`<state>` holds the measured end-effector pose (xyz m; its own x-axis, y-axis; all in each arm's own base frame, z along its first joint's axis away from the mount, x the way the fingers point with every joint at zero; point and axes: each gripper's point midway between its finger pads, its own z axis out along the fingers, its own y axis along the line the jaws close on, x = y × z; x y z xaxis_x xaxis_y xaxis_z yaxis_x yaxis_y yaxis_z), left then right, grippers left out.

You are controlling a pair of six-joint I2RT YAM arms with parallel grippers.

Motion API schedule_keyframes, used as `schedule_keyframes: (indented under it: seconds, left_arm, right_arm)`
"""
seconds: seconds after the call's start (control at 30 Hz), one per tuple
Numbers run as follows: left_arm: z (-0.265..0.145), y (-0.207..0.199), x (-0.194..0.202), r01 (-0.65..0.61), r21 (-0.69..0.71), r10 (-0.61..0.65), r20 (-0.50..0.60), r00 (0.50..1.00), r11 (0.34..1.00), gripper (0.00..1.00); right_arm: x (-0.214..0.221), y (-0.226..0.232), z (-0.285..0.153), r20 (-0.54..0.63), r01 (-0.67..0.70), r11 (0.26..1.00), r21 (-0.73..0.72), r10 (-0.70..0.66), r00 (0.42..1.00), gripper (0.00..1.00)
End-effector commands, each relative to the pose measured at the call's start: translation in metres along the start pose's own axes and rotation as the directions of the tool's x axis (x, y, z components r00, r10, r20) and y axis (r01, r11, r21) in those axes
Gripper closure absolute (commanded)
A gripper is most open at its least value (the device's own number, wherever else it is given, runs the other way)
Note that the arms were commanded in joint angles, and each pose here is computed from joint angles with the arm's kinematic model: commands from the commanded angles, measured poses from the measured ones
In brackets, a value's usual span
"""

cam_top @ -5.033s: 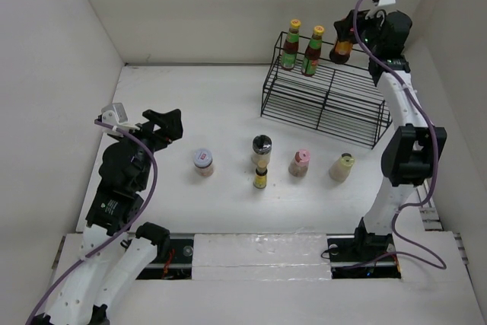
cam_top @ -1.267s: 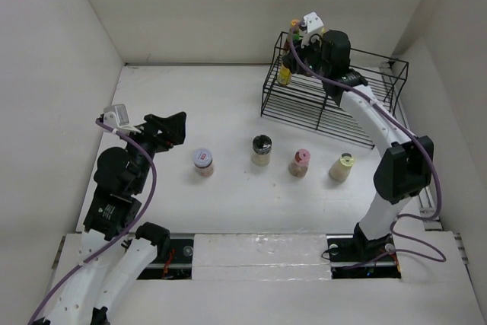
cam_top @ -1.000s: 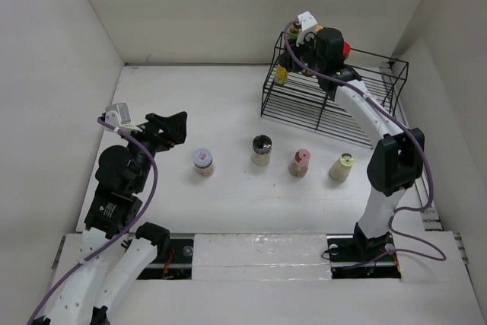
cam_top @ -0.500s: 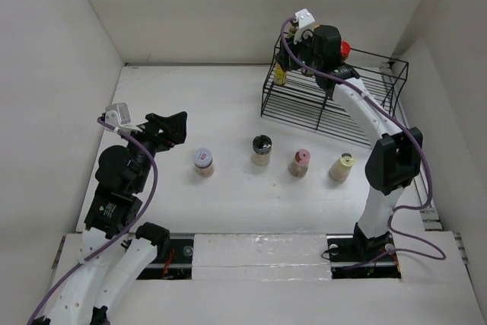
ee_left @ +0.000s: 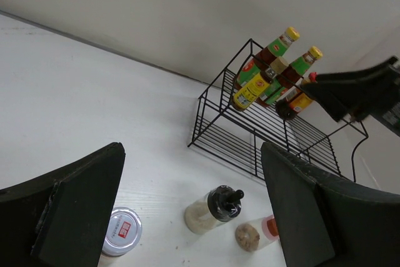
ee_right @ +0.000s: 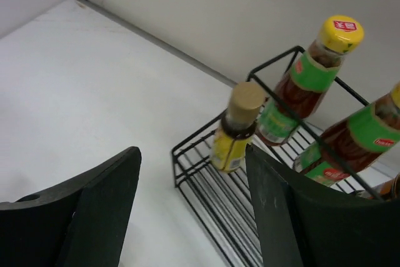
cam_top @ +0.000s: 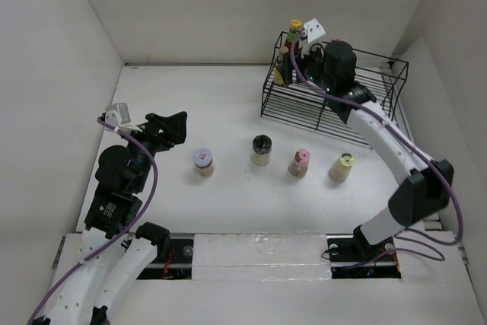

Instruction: Organize the condiment bottles

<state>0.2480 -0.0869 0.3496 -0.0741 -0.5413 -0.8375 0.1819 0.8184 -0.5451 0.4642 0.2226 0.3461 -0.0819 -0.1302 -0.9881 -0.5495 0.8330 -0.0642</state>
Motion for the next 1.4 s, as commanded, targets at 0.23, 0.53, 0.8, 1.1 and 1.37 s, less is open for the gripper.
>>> schedule_keyframes:
  seconds: [0.23,0.53,0.8,1.1,1.37]
  left_arm:
    - [0.0,-0.006,-0.007,-0.009,0.028,0.009,0.023,1.0,1.0,0.14]
    - [0.005,-0.003,-0.002,-0.012,0.016,0.012,0.005,1.0,1.0,0.14]
    - [0.005,-0.004,-0.001,-0.013,0.018,0.012,0.004,1.0,1.0,0.14]
    - [0.006,-0.003,0.0,-0.022,0.019,0.022,0.0,1.0,1.0,0.13]
    - [0.004,-0.005,-0.003,-0.021,0.024,0.02,0.009,1.0,0.999,0.13]
  right_arm:
    - [0.062,0.101,-0.074,-0.001,0.019,0.989,-0.145,-0.019,1.0,0.2]
    - [0.174,0.145,-0.073,-0.249,-0.024,0.979,-0.202,-0.028,0.968,0.01]
    - [0.189,0.15,-0.037,-0.264,-0.023,0.976,-0.216,-0.035,0.964,0.01]
    - [0.177,0.154,-0.029,-0.221,-0.035,0.972,-0.233,-0.018,0.975,0.48]
    - [0.085,0.144,-0.055,-0.008,-0.025,0.977,-0.21,0.024,1.0,0.63]
